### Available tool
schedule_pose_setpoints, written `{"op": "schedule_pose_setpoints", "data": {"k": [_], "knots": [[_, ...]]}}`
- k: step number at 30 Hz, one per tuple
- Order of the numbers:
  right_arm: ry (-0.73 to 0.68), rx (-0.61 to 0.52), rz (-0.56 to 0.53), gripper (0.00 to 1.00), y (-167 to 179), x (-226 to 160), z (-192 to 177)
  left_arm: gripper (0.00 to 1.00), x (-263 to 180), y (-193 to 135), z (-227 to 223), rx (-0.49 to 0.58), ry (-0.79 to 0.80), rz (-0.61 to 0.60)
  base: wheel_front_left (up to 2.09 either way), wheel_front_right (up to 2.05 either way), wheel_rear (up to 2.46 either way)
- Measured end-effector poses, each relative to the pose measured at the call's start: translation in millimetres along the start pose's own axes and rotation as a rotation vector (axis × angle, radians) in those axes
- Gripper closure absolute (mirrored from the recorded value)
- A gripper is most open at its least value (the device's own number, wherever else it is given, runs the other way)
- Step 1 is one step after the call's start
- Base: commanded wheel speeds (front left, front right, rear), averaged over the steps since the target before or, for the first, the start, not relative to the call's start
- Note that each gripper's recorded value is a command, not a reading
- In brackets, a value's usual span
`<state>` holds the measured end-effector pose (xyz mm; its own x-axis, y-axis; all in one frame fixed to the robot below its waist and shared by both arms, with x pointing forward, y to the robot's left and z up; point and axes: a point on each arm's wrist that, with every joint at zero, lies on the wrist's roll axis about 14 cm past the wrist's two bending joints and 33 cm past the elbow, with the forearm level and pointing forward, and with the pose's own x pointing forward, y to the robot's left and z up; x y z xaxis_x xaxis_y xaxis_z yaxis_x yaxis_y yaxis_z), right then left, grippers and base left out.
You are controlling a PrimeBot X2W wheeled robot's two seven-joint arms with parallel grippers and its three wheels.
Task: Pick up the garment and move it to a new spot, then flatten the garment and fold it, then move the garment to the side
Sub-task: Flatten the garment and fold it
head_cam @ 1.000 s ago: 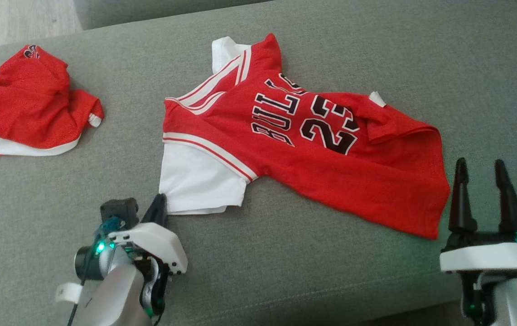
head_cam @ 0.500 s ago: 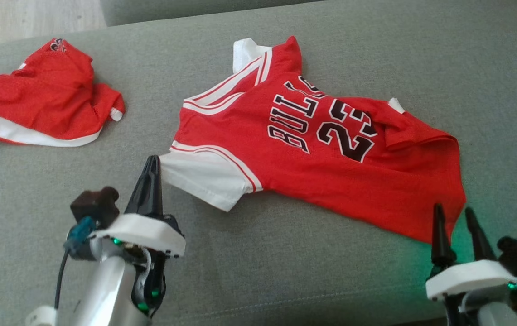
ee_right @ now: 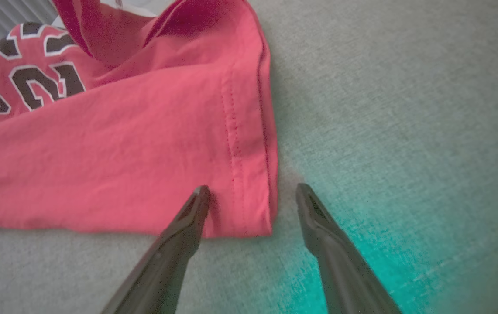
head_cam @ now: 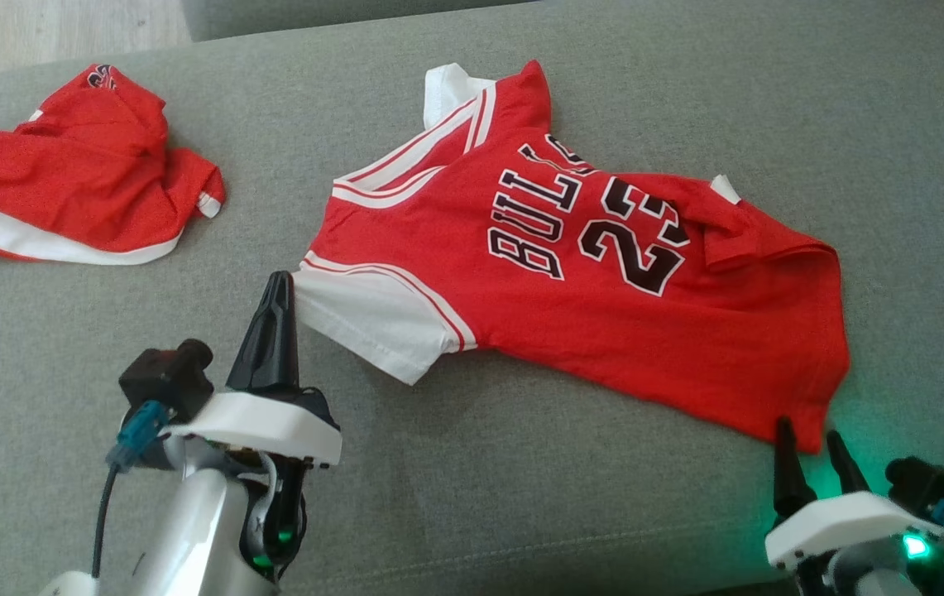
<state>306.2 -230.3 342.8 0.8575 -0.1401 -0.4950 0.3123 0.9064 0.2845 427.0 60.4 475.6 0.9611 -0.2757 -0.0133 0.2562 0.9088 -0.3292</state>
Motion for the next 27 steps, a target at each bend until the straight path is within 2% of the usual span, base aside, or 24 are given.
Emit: {"op": "schedule_pose_setpoints", "data": {"k": [7,8,10,11,17,20,23,27], "knots": [[-0.008,0.033,0.009,0.00,6.0,10.6,2.5,1.00,0.3,-0.2,0.9,-0.001,-0.003,-0.001,0.00,0.00,0.00],[0.001,0.036,0.013,0.18,7.2,11.7,0.7,1.00,0.2,0.4,1.2,-0.001,-0.004,0.001,0.00,0.00,0.00],[0.006,0.042,0.021,0.84,9.2,13.4,0.5,1.00,0.0,1.0,1.8,-0.001,-0.006,0.003,0.00,0.00,0.00],[0.008,0.036,0.026,1.00,10.2,14.4,0.7,1.00,-0.2,1.2,2.3,-0.001,-0.007,0.004,0.00,0.00,0.00],[-0.037,0.014,0.121,1.00,42.6,18.4,15.4,1.00,-0.9,0.2,17.4,0.002,-0.050,0.007,0.00,0.00,0.00],[-0.115,0.013,0.179,1.00,63.3,19.3,40.9,1.00,-0.8,0.5,32.1,-0.011,-0.093,0.013,0.00,0.00,0.00],[-0.238,-0.026,0.241,1.00,84.5,20.1,89.8,1.00,0.8,-4.1,54.2,-0.026,-0.157,0.001,0.00,0.00,0.00],[-0.462,-0.093,0.319,1.00,116.4,4.7,181.7,1.00,8.0,-20.5,109.3,-0.052,-0.310,-0.050,0.00,0.00,0.00]]}}
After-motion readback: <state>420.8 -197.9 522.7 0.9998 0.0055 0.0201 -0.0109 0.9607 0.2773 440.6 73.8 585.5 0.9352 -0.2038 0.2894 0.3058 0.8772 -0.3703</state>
